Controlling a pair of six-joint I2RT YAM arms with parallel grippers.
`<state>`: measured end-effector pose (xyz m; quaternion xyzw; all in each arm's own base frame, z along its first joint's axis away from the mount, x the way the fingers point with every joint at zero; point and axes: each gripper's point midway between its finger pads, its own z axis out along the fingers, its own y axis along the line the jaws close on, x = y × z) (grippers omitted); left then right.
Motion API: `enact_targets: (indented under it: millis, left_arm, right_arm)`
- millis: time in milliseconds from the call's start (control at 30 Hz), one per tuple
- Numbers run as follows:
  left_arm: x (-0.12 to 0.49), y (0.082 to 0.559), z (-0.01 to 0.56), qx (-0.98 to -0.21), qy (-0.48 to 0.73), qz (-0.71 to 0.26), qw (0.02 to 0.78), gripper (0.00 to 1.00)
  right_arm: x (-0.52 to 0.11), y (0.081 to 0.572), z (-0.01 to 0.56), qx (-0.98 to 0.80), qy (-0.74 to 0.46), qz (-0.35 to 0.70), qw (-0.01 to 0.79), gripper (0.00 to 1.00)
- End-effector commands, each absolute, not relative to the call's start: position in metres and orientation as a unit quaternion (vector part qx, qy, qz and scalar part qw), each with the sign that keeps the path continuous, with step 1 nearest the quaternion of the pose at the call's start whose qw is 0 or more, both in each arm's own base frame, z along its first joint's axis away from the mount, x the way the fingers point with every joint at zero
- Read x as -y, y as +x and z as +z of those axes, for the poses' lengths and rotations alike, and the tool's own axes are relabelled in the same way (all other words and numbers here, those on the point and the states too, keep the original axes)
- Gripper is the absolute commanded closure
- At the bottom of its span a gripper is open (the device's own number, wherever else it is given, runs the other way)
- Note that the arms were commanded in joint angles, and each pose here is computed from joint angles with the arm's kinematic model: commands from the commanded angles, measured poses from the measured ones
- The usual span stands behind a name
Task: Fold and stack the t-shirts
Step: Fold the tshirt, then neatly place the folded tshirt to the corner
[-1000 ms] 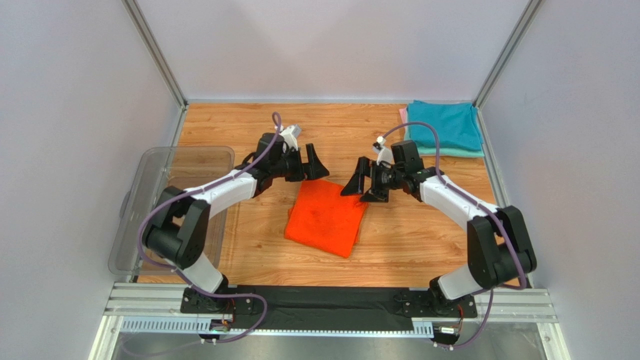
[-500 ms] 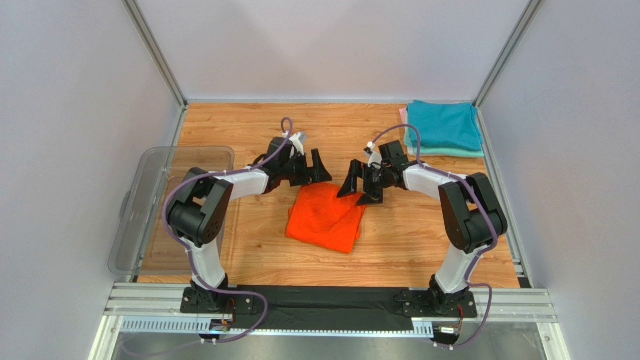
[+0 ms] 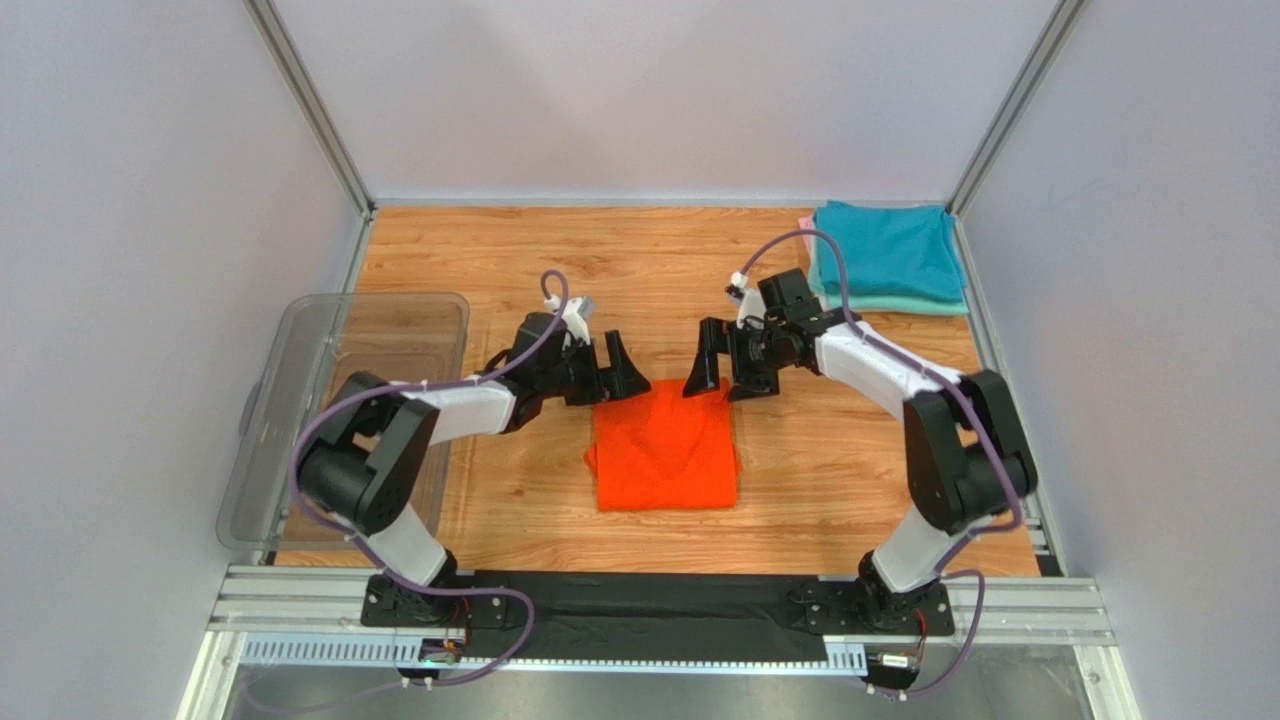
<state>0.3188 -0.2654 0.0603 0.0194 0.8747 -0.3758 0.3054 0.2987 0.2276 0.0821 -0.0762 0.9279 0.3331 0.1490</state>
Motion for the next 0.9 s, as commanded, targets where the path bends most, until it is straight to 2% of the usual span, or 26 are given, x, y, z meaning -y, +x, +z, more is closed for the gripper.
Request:
enact_targets:
  millis: [0,133,167,267,333,367,400,467,600,767,867]
  left_arm:
    - [0.261,0.323,0.121,-0.843,0.028,-0.381,0.379,0.0]
    - [0.229,0.315,0.186,-0.829,0.022,-0.335,0.448,0.0]
    - [0.214,0.3,0.201,-0.83,0.023,-0.32,0.456,0.0]
    - [0.177,0.276,0.226,-0.829,0.003,-0.273,0.488,0.0]
    - [0.154,0.259,0.238,-0.821,-0.019,-0.255,0.51,0.0]
    - [0.144,0.247,0.228,-0.834,-0.031,-0.242,0.495,0.0]
    - [0.138,0.241,0.225,-0.836,-0.038,-0.238,0.494,0.0]
    - [0.129,0.221,0.213,-0.842,-0.044,-0.237,0.483,0.0]
    - [0.117,0.196,0.183,-0.857,-0.07,-0.236,0.452,0.0]
    - [0.111,0.17,0.147,-0.87,-0.097,-0.248,0.414,0.0]
    - [0.104,0.162,0.15,-0.866,-0.111,-0.249,0.419,0.0]
  right_arm:
    - [-0.216,0.303,0.151,-0.916,-0.13,0.283,0.252,0.0]
    - [-0.195,0.276,0.208,-0.899,-0.123,0.259,0.33,0.0]
    - [-0.186,0.272,0.207,-0.903,-0.101,0.247,0.338,0.0]
    - [-0.164,0.255,0.233,-0.885,-0.048,0.242,0.395,0.0]
    - [-0.154,0.245,0.227,-0.879,-0.021,0.243,0.411,0.0]
    - [-0.147,0.238,0.232,-0.869,0.004,0.249,0.428,0.0]
    - [-0.145,0.233,0.211,-0.875,0.013,0.246,0.417,0.0]
    - [-0.141,0.23,0.205,-0.866,0.03,0.254,0.43,0.0]
    - [-0.146,0.222,0.166,-0.885,0.045,0.261,0.384,0.0]
    - [-0.164,0.232,0.143,-0.899,0.04,0.273,0.34,0.0]
    - [-0.168,0.245,0.126,-0.916,0.038,0.252,0.311,0.0]
